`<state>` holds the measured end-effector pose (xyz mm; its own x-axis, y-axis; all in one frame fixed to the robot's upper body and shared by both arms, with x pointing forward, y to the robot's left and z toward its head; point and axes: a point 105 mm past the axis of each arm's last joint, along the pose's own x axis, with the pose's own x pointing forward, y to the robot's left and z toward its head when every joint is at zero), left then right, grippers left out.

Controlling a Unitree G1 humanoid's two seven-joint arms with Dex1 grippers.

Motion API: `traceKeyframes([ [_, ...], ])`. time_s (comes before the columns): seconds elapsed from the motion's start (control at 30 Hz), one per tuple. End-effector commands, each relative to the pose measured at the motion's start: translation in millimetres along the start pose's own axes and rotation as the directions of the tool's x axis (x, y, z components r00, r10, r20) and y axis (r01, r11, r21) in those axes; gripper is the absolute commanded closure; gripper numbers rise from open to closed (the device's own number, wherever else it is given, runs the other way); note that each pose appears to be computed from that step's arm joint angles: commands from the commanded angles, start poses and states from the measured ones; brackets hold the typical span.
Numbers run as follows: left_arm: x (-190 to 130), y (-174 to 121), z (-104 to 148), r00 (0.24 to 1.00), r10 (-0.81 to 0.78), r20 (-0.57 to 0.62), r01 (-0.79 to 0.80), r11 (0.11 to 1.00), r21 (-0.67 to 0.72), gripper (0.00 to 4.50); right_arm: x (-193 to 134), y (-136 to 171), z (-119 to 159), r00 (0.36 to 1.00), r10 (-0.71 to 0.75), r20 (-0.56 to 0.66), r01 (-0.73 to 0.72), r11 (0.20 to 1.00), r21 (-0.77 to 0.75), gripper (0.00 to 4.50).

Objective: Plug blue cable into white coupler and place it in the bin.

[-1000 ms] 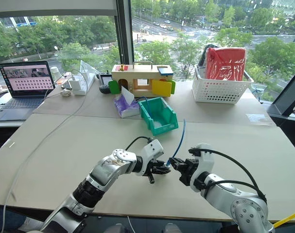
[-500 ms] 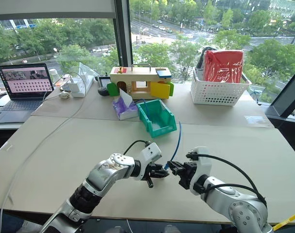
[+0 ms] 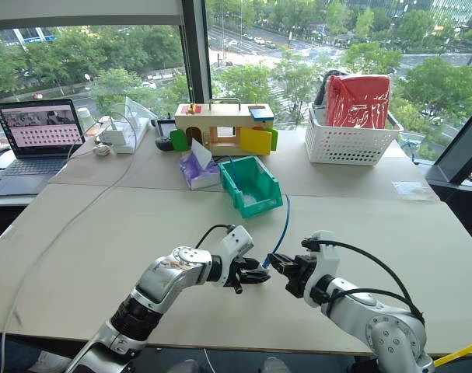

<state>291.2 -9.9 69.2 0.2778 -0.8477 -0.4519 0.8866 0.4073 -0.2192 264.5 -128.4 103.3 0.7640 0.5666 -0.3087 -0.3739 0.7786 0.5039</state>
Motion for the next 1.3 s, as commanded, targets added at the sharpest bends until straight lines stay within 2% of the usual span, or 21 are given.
traceKeyframes([
  [0.03,-4.5,5.8,5.6,0.999,0.028,0.023,-0.028,1.000,0.003,1.07,-11.5,-11.3,29.9,0.996,0.003,0.086,-0.004,1.000,0.016,4.50],
  [0.13,-12.5,11.3,8.4,0.998,0.041,0.047,-0.042,0.999,0.024,0.06,-23.8,-21.1,66.9,0.985,0.016,0.171,-0.017,1.000,0.000,4.50],
  [0.27,-29.2,14.1,11.4,0.995,0.017,0.101,-0.019,1.000,0.012,0.06,-20.8,-17.1,103.5,0.976,0.078,0.203,-0.061,0.994,-0.090,4.50],
  [0.43,-54.4,28.4,12.9,0.983,0.066,0.172,-0.064,0.998,-0.017,0.06,17.7,-5.1,154.4,0.967,0.161,0.199,-0.093,0.945,-0.314,4.50],
  [0.63,-72.0,50.5,20.9,0.942,0.215,0.258,-0.211,0.976,-0.044,0.06,86.4,14.3,193.0,0.971,0.218,0.102,-0.110,0.780,-0.616,4.50],
  [0.73,-78.3,53.3,26.5,0.911,0.263,0.318,-0.267,0.963,-0.031,0.06,109.6,18.8,205.4,0.974,0.203,0.096,-0.088,0.737,-0.670,4.50],
  [0.8,-82.6,56.3,30.9,0.881,0.303,0.363,-0.320,0.947,-0.016,0.00,120.3,16.8,202.4,0.982,0.177,0.065,-0.080,0.704,-0.705,3.63],
  [0.97,-94.0,62.6,32.1,0.823,0.386,0.417,-0.405,0.913,-0.046,0.00,128.3,18.9,204.2,0.983,0.171,0.064,-0.072,0.685,-0.725,1.99],
  [1.17,-104.7,75.0,35.7,0.758,0.465,0.458,-0.476,0.874,-0.099,0.00,107.9,25.0,233.0,0.962,0.237,0.137,-0.067,0.690,-0.721,0.05],
  [1.3,-106.4,76.3,43.7,0.741,0.461,0.488,-0.524,0.852,-0.009,0.00,68.7,20.8,260.5,0.920,0.309,0.242,-0.067,0.731,-0.679,0.05],
])
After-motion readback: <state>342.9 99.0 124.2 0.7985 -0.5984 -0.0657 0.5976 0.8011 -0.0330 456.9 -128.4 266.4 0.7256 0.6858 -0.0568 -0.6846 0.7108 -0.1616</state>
